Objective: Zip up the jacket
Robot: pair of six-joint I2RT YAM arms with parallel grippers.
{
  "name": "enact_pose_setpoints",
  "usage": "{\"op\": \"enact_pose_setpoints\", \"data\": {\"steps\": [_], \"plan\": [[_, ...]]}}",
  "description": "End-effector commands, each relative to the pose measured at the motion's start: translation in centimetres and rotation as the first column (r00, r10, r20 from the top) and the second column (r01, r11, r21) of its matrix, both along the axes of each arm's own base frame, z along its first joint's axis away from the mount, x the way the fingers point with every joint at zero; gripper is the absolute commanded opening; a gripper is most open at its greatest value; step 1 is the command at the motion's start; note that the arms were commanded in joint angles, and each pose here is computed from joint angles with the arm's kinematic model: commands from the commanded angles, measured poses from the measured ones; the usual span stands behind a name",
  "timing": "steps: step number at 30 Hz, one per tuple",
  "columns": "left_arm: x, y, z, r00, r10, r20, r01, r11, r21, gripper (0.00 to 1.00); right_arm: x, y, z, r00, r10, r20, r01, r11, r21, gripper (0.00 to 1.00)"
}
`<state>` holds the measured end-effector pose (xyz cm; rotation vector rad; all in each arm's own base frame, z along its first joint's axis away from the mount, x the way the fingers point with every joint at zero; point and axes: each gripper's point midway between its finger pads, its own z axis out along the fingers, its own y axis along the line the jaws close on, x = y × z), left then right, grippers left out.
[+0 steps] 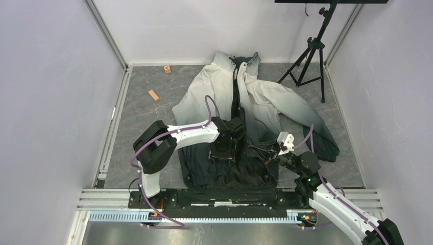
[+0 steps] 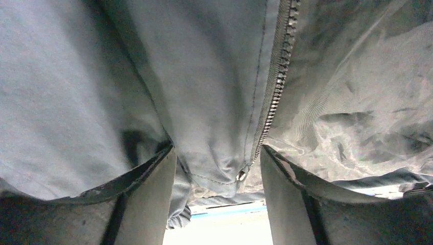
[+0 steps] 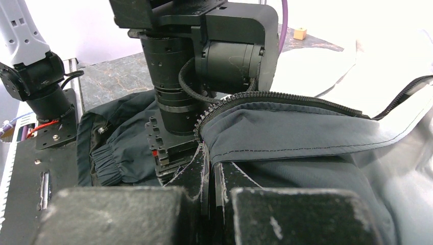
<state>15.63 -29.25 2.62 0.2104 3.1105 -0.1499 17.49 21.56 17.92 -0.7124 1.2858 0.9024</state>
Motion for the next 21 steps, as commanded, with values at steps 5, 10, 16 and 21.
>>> {"op": "enact_pose_setpoints", "data": {"steps": [5, 10, 16, 21], "plan": [[0.8, -1.3, -0.5, 0.997, -0.032, 0.077, 0.030, 0.999, 0.030, 0.74, -1.9, -1.6, -10.4, 0.986, -0.024, -0.166, 0.004, 0.993, -0.120, 0.00], [1.0, -0.7, -0.9, 0.996, -0.036, 0.087, 0.031, 0.998, 0.063, 0.74, -1.9, -1.6, -10.4, 0.986, -0.028, -0.163, 0.008, 0.993, -0.118, 0.00], [1.2, 0.3, -1.3, 0.994, -0.050, 0.096, 0.039, 0.993, 0.109, 0.66, -1.9, -1.6, -10.5, 0.986, -0.029, -0.164, 0.009, 0.993, -0.119, 0.00], [1.7, 1.1, -0.2, 0.990, -0.056, 0.130, 0.039, 0.991, 0.127, 0.62, -1.9, -1.6, -10.5, 0.986, -0.030, -0.166, 0.010, 0.993, -0.119, 0.00]]}}
